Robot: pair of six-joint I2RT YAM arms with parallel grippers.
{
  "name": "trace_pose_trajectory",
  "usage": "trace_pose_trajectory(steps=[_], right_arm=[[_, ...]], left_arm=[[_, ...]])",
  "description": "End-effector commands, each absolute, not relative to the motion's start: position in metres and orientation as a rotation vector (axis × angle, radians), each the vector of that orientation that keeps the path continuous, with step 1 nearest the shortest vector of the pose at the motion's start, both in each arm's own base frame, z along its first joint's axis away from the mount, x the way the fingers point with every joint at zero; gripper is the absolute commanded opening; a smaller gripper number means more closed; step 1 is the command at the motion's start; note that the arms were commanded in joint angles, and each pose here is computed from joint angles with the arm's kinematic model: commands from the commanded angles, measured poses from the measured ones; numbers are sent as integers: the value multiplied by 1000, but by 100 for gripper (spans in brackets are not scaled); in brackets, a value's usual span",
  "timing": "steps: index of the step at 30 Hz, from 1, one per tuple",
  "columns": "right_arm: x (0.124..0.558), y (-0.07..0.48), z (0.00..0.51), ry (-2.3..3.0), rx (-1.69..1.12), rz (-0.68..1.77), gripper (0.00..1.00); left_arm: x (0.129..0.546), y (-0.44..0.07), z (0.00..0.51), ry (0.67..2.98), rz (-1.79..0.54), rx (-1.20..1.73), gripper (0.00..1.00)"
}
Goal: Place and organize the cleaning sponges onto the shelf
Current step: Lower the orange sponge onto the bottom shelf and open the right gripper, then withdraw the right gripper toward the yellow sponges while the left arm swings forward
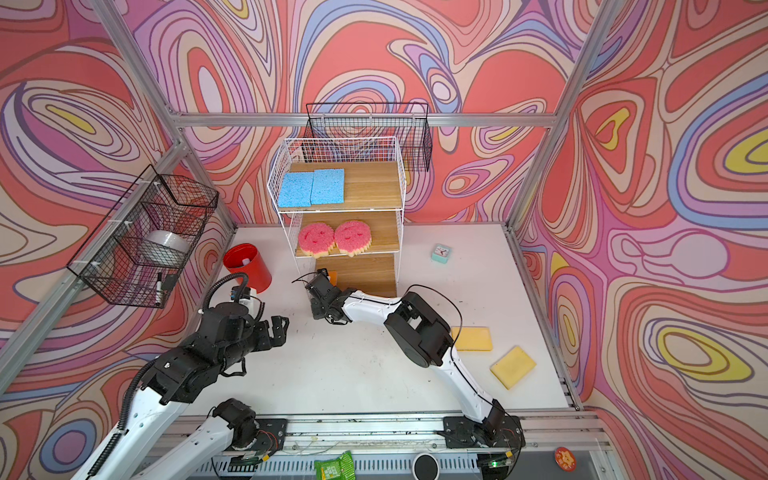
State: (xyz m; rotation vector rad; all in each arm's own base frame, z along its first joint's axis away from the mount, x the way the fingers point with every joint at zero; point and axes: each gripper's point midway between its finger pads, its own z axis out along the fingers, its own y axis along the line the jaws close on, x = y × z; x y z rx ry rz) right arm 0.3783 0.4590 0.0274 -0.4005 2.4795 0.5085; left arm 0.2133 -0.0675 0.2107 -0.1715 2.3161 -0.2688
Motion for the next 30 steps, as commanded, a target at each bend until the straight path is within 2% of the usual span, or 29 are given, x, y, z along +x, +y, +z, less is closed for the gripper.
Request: trace_pose_trajectory(steps=[1, 4, 11, 17, 23, 28, 30], right_arm=[[374, 456, 30, 2483, -394, 524, 5], [368, 457, 32, 2483, -409, 562, 21], [341, 442, 53, 2475, -448, 522, 46], [307, 402, 72, 2521, -406, 493, 54], [270, 345, 98, 2553, -329, 476, 62], [245, 282, 118, 2581, -213, 413, 76], [243, 246, 118, 2616, -90, 386, 78]], left_arm=[[215, -70, 209, 2313, -280, -142, 98], [214, -75, 210, 2310, -300, -111, 100], [212, -83, 213, 2328, -351, -78, 100], [206, -106, 209, 2368, -424, -17, 100], [199, -151, 199, 2379, -357, 154, 99], [196, -201, 185, 2374, -357, 277, 99], [196, -221, 182, 2365, -339, 336, 99]])
